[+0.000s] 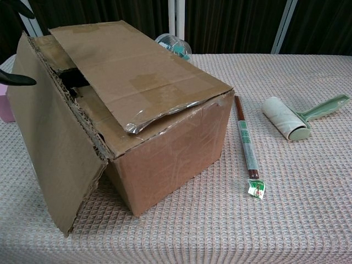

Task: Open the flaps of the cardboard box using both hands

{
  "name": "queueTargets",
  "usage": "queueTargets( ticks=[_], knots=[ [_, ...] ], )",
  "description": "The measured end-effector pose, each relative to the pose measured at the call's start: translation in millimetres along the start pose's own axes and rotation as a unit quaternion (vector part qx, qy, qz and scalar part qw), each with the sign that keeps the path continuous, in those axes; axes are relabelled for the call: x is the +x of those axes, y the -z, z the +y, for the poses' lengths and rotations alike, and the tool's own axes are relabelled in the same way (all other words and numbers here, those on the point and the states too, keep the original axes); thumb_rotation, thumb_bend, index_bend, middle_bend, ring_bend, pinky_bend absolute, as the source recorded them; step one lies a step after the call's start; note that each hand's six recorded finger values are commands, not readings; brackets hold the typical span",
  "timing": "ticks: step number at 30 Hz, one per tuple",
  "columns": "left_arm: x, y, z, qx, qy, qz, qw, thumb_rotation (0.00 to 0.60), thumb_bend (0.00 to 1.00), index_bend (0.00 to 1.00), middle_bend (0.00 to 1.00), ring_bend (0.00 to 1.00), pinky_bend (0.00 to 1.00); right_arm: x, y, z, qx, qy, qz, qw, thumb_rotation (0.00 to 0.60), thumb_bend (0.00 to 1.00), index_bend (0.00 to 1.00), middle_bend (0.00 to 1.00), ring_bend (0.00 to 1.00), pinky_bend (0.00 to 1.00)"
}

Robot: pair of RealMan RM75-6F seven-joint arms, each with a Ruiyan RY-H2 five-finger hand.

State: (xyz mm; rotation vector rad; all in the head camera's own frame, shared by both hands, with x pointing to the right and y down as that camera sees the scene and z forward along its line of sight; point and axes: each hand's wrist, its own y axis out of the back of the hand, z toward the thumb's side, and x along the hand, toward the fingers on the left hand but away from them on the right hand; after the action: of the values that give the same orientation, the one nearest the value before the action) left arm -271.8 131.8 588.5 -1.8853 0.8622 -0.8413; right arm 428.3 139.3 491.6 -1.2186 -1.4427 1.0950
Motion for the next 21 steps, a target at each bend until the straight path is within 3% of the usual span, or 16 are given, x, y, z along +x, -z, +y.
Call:
queueTargets(
  ticks=[21],
  knots=[
    [37, -15, -24, -0.024, 0.003, -0.026, 0.9994, 0.6, 0.0, 0.07, 0.1, 0.13, 0.23, 4, 14, 3, -0.003, 0.0, -0.019, 0.9998, 0.6, 0.18, 0.0, 0.0, 0.0, 0.0]
  ],
)
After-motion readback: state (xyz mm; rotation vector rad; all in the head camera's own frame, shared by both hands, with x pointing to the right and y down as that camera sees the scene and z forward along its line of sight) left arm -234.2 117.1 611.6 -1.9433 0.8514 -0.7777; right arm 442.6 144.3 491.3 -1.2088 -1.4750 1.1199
